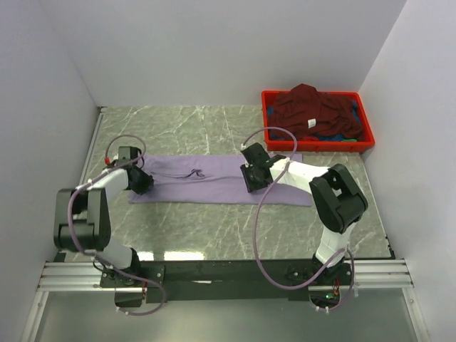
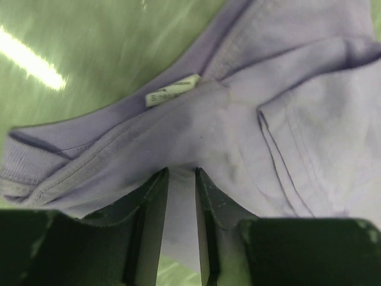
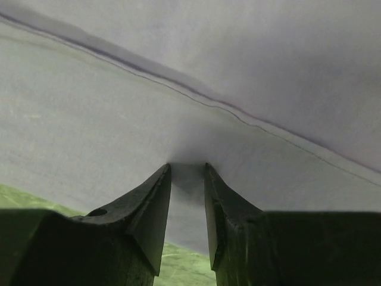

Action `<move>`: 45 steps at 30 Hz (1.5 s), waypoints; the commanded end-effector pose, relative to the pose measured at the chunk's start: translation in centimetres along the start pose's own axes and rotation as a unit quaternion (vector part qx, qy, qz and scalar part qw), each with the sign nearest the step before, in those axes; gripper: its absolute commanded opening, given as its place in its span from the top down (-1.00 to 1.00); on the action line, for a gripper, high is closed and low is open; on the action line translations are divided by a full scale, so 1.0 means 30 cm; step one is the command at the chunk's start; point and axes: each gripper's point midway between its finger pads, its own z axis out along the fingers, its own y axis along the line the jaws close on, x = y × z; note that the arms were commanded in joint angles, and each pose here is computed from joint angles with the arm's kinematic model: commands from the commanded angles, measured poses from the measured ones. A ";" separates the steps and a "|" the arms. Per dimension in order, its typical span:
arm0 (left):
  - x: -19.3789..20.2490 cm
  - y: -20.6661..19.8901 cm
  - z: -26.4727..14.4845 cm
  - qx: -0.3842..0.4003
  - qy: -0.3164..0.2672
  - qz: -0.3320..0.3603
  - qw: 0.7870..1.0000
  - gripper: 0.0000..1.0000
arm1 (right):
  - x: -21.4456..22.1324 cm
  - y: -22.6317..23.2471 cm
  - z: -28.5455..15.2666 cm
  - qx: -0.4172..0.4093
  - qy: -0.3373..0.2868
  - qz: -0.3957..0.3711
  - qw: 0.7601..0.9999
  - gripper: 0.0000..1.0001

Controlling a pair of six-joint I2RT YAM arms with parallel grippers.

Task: Fold and stack the t-shirts
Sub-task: Fold the tshirt

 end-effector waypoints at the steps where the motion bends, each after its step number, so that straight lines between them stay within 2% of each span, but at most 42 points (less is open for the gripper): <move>1: -0.052 0.041 0.090 -0.048 0.004 0.018 0.999 0.36 | 0.046 -0.011 0.014 0.035 0.044 -0.028 0.998 0.27; 3: -0.111 0.007 0.112 -0.055 0.000 0.028 0.998 0.36 | 0.097 0.021 0.024 0.037 0.072 -0.050 0.995 0.26; 4: -0.123 0.033 0.158 -0.078 0.006 0.030 0.996 0.35 | 0.095 0.044 0.019 0.035 0.076 -0.061 0.995 0.27; 5: -0.193 -0.021 0.168 -0.072 -0.011 0.031 0.997 0.35 | 0.125 0.071 0.020 0.024 0.095 -0.071 0.993 0.27; 6: -0.187 0.006 0.225 -0.098 0.007 0.037 0.995 0.33 | 0.151 0.122 0.017 0.012 0.104 -0.092 0.990 0.27; 8: -0.302 -0.097 0.259 -0.086 -0.013 0.048 0.995 0.31 | 0.197 0.200 0.010 -0.022 0.135 -0.110 0.984 0.27; 9: -0.283 -0.080 0.326 -0.108 0.011 0.060 0.992 0.28 | 0.222 0.248 0.005 -0.043 0.149 -0.122 0.980 0.27; 10: -0.307 -0.114 0.349 -0.103 0.013 0.066 0.992 0.27 | 0.243 0.319 -0.003 -0.064 0.160 -0.142 0.975 0.27; 11: -0.405 -0.220 0.351 -0.075 -0.011 0.073 0.994 0.26 | 0.255 0.370 -0.011 -0.083 0.166 -0.154 0.970 0.27; 12: -0.385 -0.216 0.412 -0.087 0.009 0.083 0.993 0.18 | 0.274 0.436 -0.027 -0.118 0.178 -0.162 0.963 0.27; 13: -0.406 -0.251 0.429 -0.081 0.007 0.089 0.993 0.14 | 0.265 0.523 -0.036 -0.143 0.174 -0.182 0.957 0.27; 14: -0.484 -0.347 0.416 -0.055 -0.019 0.102 0.993 0.09 | 0.269 0.567 -0.048 -0.159 0.180 -0.189 0.952 0.27; 15: -0.467 -0.362 0.462 -0.058 -0.013 0.117 0.991 0.00 | 0.266 0.612 -0.060 -0.178 0.184 -0.196 0.947 0.27; 16: -0.483 -0.395 0.466 -0.052 -0.021 0.128 0.990 -0.04 | 0.213 0.682 -0.082 -0.200 0.164 -0.205 0.944 0.27; 17: -0.526 -0.456 0.454 -0.036 -0.042 0.145 0.988 -0.10 | 0.229 0.709 -0.080 -0.204 0.175 -0.215 0.939 0.27; 19: -0.546 -0.504 0.454 -0.029 -0.066 0.161 0.984 -0.23 | 0.154 0.749 -0.097 -0.202 0.147 -0.222 0.943 0.27; 20: -0.559 -0.520 0.440 -0.024 -0.075 0.165 0.983 -0.25 | 0.130 0.741 -0.102 -0.193 0.139 -0.219 0.946 0.27; 21: -0.590 -0.546 0.391 -0.015 -0.094 0.163 0.982 -0.36 | 0.096 0.736 -0.113 -0.182 0.123 -0.215 0.952 0.27; 23: -0.596 -0.548 0.350 -0.008 -0.107 0.156 0.982 -0.48 | 0.018 0.690 -0.148 -0.156 0.083 -0.200 0.964 0.27; 25: -0.639 -0.573 0.236 0.006 -0.138 0.148 0.979 -0.63 | -0.004 0.635 -0.192 -0.146 0.064 -0.176 0.971 0.26; 28: -0.638 -0.555 0.122 0.002 -0.161 0.135 0.978 -0.65 | -0.007 0.537 -0.216 -0.131 0.052 -0.153 0.978 0.26; 33: -0.503 -0.486 0.068 0.005 -0.121 0.106 0.987 -0.55 | 0.078 0.439 -0.199 -0.121 0.079 -0.156 0.977 0.20; 35: -0.397 -0.458 0.095 0.002 -0.092 0.116 0.989 -0.50 | 0.103 0.433 -0.196 -0.125 0.089 -0.162 0.975 0.14; 38: -0.306 -0.440 0.118 -0.002 -0.073 0.134 0.988 -0.42 | 0.126 0.440 -0.194 -0.140 0.094 -0.164 0.972 0.09; 45: -0.192 -0.397 0.240 -0.033 -0.038 0.164 0.985 -0.32 | 0.173 0.474 -0.158 -0.164 0.113 -0.164 0.966 0.09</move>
